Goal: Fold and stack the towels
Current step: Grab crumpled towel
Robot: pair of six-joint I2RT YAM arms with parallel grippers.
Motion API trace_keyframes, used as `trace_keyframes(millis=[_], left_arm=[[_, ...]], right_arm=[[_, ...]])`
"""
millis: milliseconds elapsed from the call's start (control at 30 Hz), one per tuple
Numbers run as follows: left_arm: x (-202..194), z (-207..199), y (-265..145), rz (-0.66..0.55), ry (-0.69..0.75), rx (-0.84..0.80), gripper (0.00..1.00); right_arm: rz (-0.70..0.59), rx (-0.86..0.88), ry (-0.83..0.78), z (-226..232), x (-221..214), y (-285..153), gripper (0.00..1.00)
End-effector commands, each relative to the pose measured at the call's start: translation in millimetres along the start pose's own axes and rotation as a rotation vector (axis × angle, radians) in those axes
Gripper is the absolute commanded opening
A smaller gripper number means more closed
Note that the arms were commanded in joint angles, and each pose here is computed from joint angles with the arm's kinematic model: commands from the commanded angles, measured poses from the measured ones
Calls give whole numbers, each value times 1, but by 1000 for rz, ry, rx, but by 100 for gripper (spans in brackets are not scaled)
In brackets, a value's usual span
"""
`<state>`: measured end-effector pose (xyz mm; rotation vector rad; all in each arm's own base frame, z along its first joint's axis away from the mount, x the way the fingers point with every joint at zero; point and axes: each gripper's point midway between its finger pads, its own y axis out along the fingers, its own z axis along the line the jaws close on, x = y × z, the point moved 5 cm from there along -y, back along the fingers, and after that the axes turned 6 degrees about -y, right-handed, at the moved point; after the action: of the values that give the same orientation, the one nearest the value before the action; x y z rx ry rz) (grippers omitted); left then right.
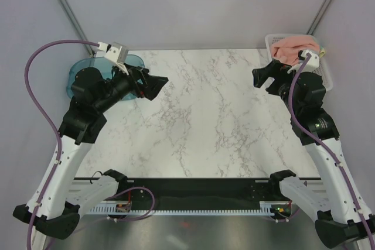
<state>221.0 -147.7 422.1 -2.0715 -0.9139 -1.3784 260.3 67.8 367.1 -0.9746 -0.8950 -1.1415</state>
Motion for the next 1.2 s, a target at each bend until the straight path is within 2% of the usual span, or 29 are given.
trace_keyframes(millis=[0, 167, 233, 300, 333, 367, 400, 433, 500, 633, 767, 900, 1167], left_arm=[[2, -3, -1, -17, 17, -27, 100], [-8, 2, 2, 5, 13, -15, 100], [-20, 6, 6, 31, 4, -20, 100], [-35, 13, 10, 68, -12, -16, 100], [-39, 14, 12, 78, -21, -13, 100], [-42, 14, 11, 86, -27, -18, 100], [-50, 15, 12, 109, -39, -25, 100], [-52, 15, 10, 109, -56, -25, 100], [-66, 17, 11, 136, -84, -37, 100], [-87, 16, 12, 185, -140, -79, 99], [-97, 16, 12, 215, -155, -98, 99], [-97, 17, 11, 211, -148, -94, 99], [-100, 21, 12, 202, -131, -81, 99]], right_arm=[[-27, -15, 5, 0, 8, -1, 98], [-44, -71, -2, -7, 10, 9, 97], [-28, -116, -45, -14, 3, 30, 95], [-49, -194, -110, -22, 15, 50, 94], [2, -291, -147, -36, 5, 77, 94], [30, -317, -177, -44, 6, 88, 93], [4, -366, -185, -62, 31, 96, 91], [72, -372, -190, -76, 20, 120, 89], [72, -457, -154, -117, 40, 131, 83], [143, -574, -137, -174, 32, 163, 76], [241, -651, -86, -222, 16, 173, 72], [281, -697, 64, -266, 1, 164, 68], [310, -736, 272, -273, -34, 150, 71]])
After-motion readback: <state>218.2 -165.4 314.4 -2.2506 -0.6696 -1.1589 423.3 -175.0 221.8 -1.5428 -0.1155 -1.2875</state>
